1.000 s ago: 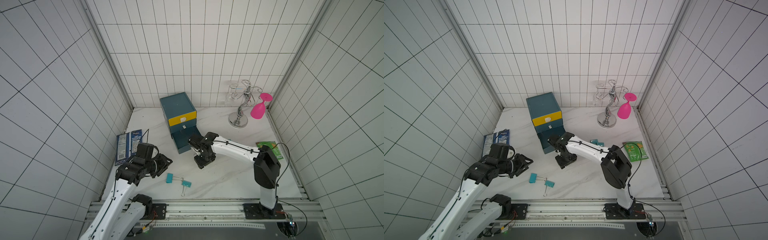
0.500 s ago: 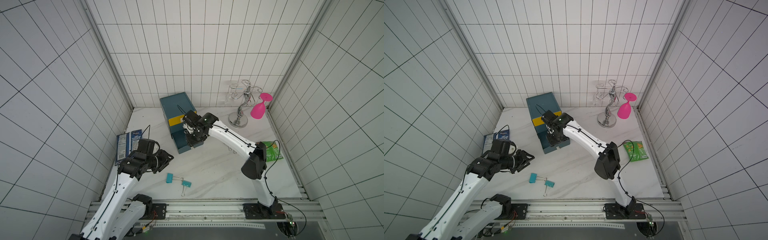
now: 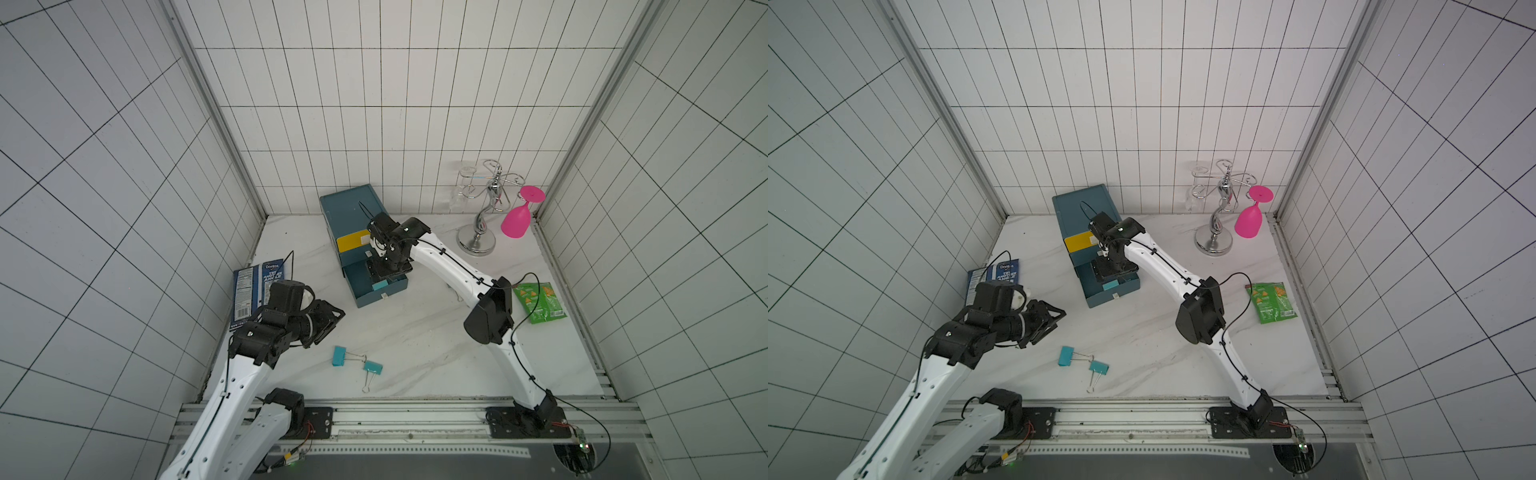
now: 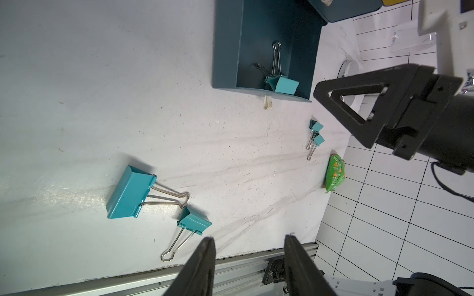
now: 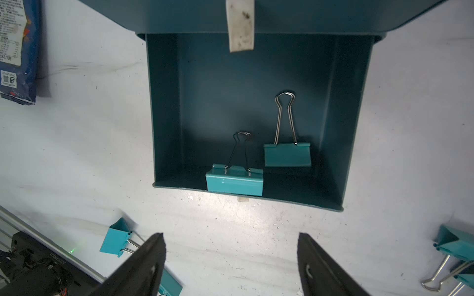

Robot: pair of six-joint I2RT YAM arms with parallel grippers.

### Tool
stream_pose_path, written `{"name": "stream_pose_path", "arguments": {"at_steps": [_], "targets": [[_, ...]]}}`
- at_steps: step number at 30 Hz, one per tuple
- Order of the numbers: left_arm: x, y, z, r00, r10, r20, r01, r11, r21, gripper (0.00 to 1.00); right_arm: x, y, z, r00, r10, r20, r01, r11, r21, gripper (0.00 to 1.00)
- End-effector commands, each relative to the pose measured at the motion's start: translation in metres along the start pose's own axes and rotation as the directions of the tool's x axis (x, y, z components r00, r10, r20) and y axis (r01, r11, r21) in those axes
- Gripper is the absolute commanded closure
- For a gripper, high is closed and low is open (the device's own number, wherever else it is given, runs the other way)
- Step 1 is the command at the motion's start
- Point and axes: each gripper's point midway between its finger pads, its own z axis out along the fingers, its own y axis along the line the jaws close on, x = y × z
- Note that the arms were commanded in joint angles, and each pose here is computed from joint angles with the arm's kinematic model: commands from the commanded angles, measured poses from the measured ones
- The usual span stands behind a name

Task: Put the binder clips in the drawer according to color
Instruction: Place the binder clip in the drawer, then pick up the binder clip at the center of the board.

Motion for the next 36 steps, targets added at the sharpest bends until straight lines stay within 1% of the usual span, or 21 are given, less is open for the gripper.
{"name": "stream_pose_path", "arguments": {"at_steps": [1,4,9,15,21,24,27,29,33,36], "targets": [[-0.002,0.001,-0.002,1.0,0.006,0.014,-0.006,1.0,-0.005,0.53,-0.009,0.006,-0.017,0.999,0.013,0.049,-0.011,0.999,-0.035,0.18],[-0.001,0.003,-0.001,1.0,0.004,0.01,-0.003,1.0,-0.01,0.53,-0.002,0.006,-0.024,0.999,0.01,0.047,-0.008,0.999,-0.039,0.21],[0.002,0.008,0.003,1.0,-0.005,-0.005,0.005,1.0,-0.02,0.53,0.029,0.012,-0.025,1.0,-0.013,-0.001,0.013,0.999,-0.038,0.26],[0.008,0.02,0.012,0.999,-0.022,-0.041,0.02,0.999,-0.045,0.53,0.081,0.029,-0.014,0.996,-0.046,-0.078,0.043,0.998,-0.036,0.29],[0.017,0.043,0.022,0.997,-0.042,-0.065,0.036,0.995,-0.094,0.53,0.131,0.051,-0.002,0.984,-0.079,-0.162,0.071,0.996,-0.058,0.3],[0.023,0.057,0.027,0.996,-0.052,-0.077,0.043,0.992,-0.12,0.53,0.156,0.059,0.005,0.973,-0.097,-0.208,0.09,0.995,-0.047,0.3],[0.03,0.069,0.03,0.996,-0.028,-0.087,0.014,0.987,-0.158,0.53,0.176,0.052,0.015,0.968,-0.057,-0.245,0.056,0.998,-0.012,0.3],[0.036,0.075,0.032,0.995,0.004,-0.096,-0.022,0.982,-0.188,0.53,0.185,0.044,0.018,0.969,-0.024,-0.245,0.025,1.0,0.002,0.3],[0.049,0.082,0.039,0.99,0.074,-0.119,-0.102,0.962,-0.253,0.52,0.202,0.027,0.015,0.97,0.028,-0.24,-0.024,1.0,0.02,0.25],[0.055,0.081,0.046,0.982,0.138,-0.133,-0.171,0.943,-0.284,0.51,0.214,0.011,0.01,0.969,0.07,-0.237,-0.062,0.997,0.04,0.22]]}}
